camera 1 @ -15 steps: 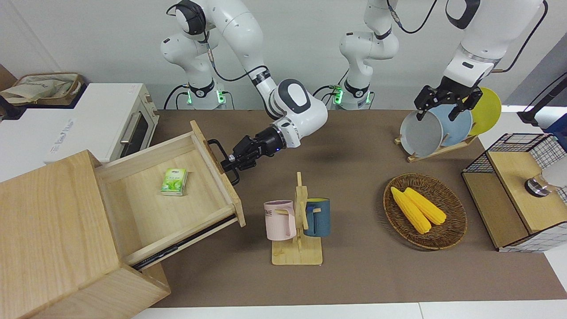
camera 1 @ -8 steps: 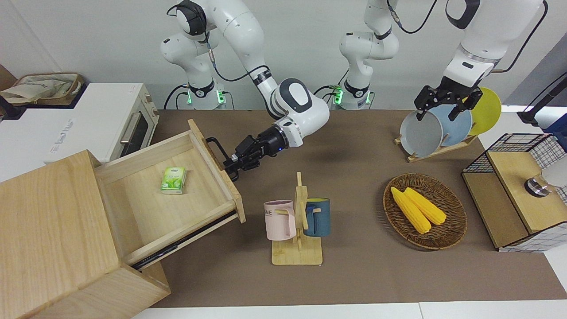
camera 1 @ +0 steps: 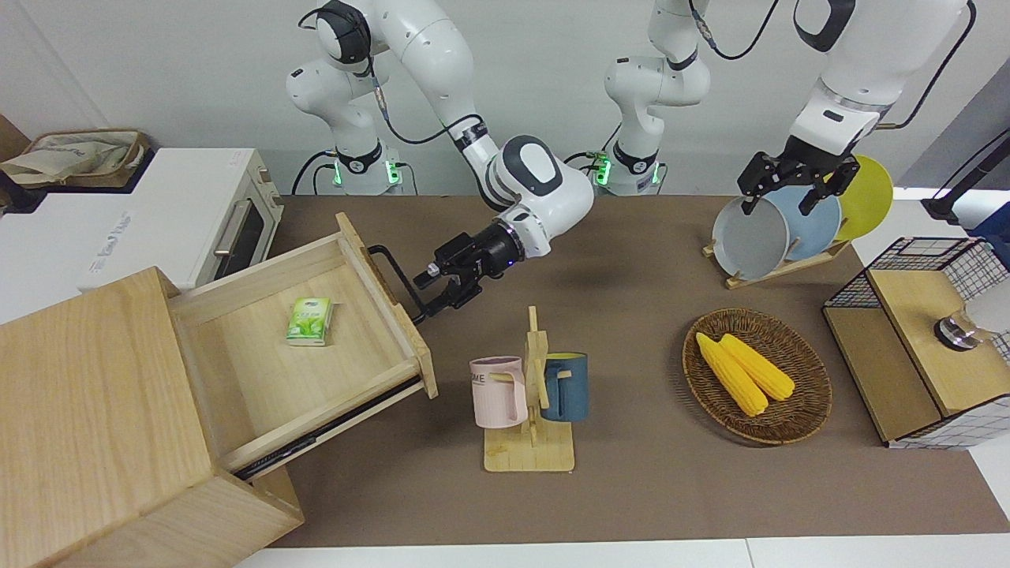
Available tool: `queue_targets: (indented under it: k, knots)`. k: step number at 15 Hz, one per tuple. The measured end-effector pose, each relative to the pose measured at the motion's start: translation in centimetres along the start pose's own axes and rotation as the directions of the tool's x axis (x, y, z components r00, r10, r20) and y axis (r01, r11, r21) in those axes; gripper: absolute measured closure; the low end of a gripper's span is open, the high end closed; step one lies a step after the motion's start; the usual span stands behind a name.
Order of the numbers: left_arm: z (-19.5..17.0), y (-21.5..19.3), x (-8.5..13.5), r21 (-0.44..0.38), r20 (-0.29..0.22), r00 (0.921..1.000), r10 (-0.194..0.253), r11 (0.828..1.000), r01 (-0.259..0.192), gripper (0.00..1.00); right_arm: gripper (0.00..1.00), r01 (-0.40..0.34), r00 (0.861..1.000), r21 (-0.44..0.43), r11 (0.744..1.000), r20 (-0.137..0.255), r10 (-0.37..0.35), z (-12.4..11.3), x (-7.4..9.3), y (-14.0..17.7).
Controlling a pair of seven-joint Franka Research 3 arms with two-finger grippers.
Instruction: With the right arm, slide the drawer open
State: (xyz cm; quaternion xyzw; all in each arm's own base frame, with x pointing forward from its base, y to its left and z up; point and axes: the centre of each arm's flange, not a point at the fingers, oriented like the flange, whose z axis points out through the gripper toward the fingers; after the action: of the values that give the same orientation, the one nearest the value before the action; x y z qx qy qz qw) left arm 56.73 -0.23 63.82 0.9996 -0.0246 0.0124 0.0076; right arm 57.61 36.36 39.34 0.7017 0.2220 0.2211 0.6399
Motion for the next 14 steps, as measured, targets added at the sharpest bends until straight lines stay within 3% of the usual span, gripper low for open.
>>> queue_targets:
  k: [3,6,11,14]
  knots:
    - [0.0,0.0,0.0,0.000,0.000,1.0000,0.000,1.000,0.000,0.00,0.01,-0.036,0.999,0.081,0.996,0.041,0.032,-0.6,0.0,0.4]
    - [0.0,0.0,0.0,0.000,0.000,1.0000,0.000,1.000,0.000,0.01,0.01,-0.106,0.992,0.193,0.975,0.093,0.090,-1.8,0.2,2.8]
    - [0.0,0.0,0.0,0.000,0.000,1.0000,0.000,1.000,0.000,0.00,0.01,-0.245,0.963,0.398,0.884,0.201,0.177,-3.3,-0.7,8.9]
    - [0.0,0.0,0.0,0.000,0.000,1.0000,0.000,1.000,0.000,0.01,0.01,-0.319,0.940,0.496,0.807,0.272,0.204,-3.3,-1.8,12.1]
